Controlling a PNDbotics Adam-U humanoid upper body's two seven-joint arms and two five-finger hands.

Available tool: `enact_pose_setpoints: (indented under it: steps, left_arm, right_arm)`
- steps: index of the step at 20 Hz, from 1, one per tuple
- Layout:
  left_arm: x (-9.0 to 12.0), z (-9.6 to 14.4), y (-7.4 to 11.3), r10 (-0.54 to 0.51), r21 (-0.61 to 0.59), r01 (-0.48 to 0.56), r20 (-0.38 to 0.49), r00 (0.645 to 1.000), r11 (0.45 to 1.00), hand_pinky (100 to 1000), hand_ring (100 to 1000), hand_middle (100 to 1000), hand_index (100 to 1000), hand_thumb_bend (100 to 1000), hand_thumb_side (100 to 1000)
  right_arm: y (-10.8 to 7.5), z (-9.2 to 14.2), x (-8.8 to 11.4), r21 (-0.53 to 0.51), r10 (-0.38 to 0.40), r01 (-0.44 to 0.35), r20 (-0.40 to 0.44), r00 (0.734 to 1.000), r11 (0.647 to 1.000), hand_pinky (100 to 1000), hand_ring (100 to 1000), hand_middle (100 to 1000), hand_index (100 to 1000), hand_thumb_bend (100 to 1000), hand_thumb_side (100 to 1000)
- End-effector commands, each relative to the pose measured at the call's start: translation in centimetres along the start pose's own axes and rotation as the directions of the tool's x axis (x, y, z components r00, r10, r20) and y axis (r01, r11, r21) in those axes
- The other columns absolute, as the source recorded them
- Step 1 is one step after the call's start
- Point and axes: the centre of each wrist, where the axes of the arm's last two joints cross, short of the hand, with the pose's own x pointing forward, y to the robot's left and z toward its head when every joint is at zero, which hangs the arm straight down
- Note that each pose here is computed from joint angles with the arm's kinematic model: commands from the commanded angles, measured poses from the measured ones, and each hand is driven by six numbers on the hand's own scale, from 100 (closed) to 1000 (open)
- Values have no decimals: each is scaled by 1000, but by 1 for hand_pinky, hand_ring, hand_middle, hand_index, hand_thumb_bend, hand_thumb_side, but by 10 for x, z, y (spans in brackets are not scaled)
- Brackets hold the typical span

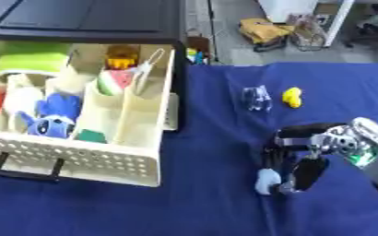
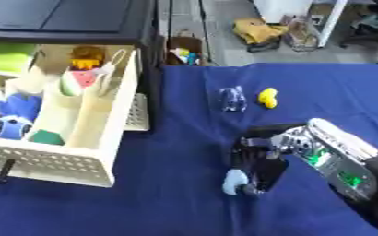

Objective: Pick up objects from table and place into drawer.

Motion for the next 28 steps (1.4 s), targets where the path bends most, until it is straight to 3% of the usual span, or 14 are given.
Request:
enact_pose_setpoints:
  steps: [1, 17, 28]
  left_arm:
    - [3, -7, -2, 4, -18, -4, 26, 1000, 1000, 367, 472, 575, 737, 296, 1000]
    - [3, -7, -1, 1, -16, -1, 26, 1000, 1000, 366, 472, 575, 738, 297, 1000]
    - [3, -7, -1, -2, -19, 2, 25, 1000, 1000, 365, 471, 574, 737, 296, 1000]
  right_arm:
    - [1, -1, -3, 19, -7, 7, -9, 1000, 1000, 742, 776, 556, 675, 442, 253]
    - [2, -4, -1, -14, -21, 21, -10, 1000, 1000, 712, 736, 487, 611, 432, 240]
    - [-12, 14, 5, -98, -7, 5, -17, 1000, 995, 711, 730, 474, 594, 412, 274]
